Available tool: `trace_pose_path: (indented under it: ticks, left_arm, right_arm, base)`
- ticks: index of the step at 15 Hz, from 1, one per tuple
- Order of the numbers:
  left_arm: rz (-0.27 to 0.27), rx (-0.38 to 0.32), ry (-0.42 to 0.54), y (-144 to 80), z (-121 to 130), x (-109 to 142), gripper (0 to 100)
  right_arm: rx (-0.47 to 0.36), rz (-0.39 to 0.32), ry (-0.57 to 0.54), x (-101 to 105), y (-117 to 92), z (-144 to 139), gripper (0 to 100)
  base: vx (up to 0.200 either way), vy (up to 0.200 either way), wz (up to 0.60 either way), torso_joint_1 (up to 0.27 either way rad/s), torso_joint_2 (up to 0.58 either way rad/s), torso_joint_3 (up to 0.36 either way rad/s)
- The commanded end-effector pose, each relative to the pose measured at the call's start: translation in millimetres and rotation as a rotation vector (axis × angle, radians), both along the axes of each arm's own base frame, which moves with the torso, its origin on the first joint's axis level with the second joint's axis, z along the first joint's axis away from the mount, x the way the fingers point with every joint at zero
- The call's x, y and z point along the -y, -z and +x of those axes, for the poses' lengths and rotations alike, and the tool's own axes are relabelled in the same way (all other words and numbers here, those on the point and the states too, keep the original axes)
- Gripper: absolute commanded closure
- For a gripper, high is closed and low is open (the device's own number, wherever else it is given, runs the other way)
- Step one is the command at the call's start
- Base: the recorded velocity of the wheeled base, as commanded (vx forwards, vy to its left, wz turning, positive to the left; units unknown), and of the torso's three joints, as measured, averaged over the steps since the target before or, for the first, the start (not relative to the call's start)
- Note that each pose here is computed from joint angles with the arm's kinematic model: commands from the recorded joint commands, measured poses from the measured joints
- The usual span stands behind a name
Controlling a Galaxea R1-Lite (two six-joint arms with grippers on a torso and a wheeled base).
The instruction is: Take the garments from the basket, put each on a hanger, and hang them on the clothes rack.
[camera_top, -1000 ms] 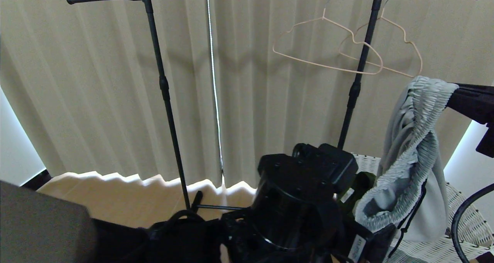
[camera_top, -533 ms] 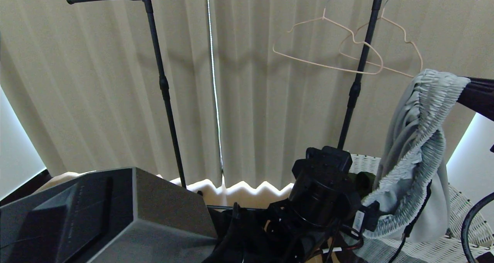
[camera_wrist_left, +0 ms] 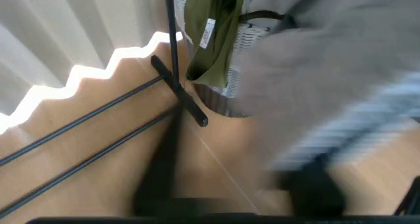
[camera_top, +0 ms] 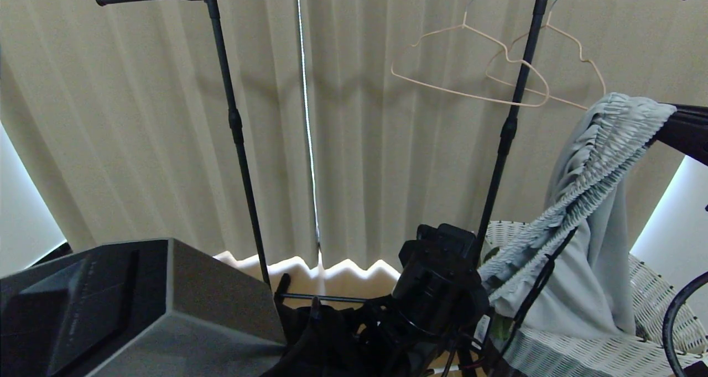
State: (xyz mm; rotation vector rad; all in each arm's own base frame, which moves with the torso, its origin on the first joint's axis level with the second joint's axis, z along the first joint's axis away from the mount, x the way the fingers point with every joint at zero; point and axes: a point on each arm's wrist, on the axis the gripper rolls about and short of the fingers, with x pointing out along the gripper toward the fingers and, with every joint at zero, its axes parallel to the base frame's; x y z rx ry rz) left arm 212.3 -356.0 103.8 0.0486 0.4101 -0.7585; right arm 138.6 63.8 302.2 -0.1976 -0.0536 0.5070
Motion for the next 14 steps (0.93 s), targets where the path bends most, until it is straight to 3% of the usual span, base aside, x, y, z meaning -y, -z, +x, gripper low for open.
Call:
trace_pose_path:
  ticks: [1,3,6,7,12,14]
  left_arm:
    - [-0.025,0.035,-0.008,-19,-6,-11,100]
    - [-0.020,0.139,0.003,-40,-18,-37,100]
    - [-0.109,0.266,-0.026,-109,-28,-80,100]
    - [-0.114,0.301,-0.042,-134,-29,-95,100]
    - [-0.167,0.397,-0.187,-257,-16,-149,100]
    - [-0.201,0.418,-0.162,-296,-21,-158,100]
  right_arm:
    - [-0.009,-0.004,0.000,-2,2,4,100]
    - [-0.023,-0.010,0.001,-4,5,10,100]
    - [-0.045,-0.018,0.000,-9,8,21,100]
    - [-0.043,-0.018,0.001,-10,6,23,100]
    - [0.082,0.037,0.006,-11,-38,25,100]
    - [0.130,0.058,0.015,-12,-57,31,100]
  base:
    - [0.000,0.000,0.00,0.000,0.00,0.000]
    - [0.000,0.000,0.00,0.000,0.00,0.000]
    - [0.000,0.000,0.00,0.000,0.00,0.000]
    - [0.000,0.000,0.00,0.000,0.00,0.000]
    - [0.000,0.000,0.00,0.000,0.00,0.000]
    - [0.000,0.000,0.00,0.000,0.00,0.000]
